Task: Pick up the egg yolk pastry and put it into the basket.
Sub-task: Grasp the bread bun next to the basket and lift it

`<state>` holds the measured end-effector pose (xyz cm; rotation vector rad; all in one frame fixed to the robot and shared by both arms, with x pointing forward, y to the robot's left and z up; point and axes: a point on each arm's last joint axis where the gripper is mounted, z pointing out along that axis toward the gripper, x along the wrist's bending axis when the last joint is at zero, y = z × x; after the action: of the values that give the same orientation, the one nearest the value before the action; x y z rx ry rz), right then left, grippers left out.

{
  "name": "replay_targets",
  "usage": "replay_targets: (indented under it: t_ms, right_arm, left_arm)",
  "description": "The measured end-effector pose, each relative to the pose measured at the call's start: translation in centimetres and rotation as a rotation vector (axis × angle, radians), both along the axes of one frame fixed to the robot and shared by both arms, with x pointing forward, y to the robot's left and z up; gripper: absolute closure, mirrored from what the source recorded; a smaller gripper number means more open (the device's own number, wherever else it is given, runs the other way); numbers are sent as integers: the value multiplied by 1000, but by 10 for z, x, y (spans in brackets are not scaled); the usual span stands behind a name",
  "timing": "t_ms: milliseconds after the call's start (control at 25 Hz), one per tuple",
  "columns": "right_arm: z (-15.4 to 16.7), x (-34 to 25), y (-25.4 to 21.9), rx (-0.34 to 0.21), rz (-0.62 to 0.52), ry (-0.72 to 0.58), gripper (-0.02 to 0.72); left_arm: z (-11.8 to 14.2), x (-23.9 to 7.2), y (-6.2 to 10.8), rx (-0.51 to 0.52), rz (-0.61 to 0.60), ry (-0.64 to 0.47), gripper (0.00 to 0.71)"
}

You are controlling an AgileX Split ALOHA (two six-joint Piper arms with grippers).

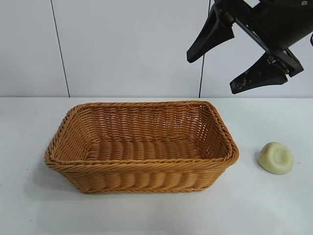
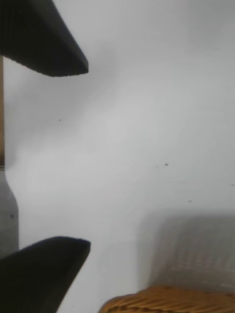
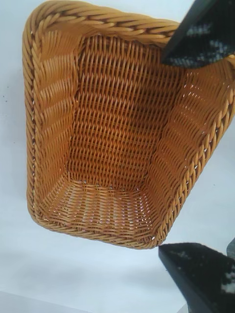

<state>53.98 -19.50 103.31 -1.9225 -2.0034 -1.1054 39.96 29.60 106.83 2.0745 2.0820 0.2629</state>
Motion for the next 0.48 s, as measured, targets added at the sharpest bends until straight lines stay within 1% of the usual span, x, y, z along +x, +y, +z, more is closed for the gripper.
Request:
replay_targets:
  t_ms: [120,320,400,480]
  right_arm:
    - [0,0,0,0,0,0,13]
    - [0,0,0,0,0,0,13]
    - [0,0,0,0,0,0,13]
    - [0,0,0,0,0,0,13]
  left_arm:
    - [-10,-35,1,-2,0,-47,67]
    - [-28,-78,3,-8,0,-235,67]
    - [-32,-91,3,-10,0,-302,67]
    - [-29,-103,3,-13,0,-389,67]
